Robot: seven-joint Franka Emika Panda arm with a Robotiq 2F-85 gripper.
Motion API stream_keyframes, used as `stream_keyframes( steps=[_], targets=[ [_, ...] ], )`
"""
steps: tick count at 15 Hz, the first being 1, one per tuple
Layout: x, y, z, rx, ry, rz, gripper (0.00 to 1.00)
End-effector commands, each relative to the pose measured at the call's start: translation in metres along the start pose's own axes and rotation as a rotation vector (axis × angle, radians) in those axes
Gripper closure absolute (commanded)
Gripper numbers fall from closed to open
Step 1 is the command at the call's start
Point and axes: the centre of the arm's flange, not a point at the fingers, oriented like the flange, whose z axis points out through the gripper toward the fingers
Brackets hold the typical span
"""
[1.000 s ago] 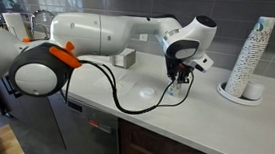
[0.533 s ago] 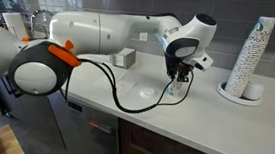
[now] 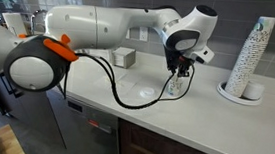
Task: Pick up the mixing stick from the paper cup and put it on the table
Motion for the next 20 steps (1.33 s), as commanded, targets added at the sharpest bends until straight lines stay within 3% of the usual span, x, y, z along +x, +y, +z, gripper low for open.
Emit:
stream_keyframes(
  steps=[1, 11, 20],
  targets=[
    [-0.027, 0.011, -0.032, 0.01, -0.005, -0.023, 0.99],
    [-0.066, 0.034, -0.089, 0.029, -0.013, -0.185, 0.99],
    [-0.124, 0.045, -0.097, 0.042, -0.208, -0.56, 0.99]
  ],
)
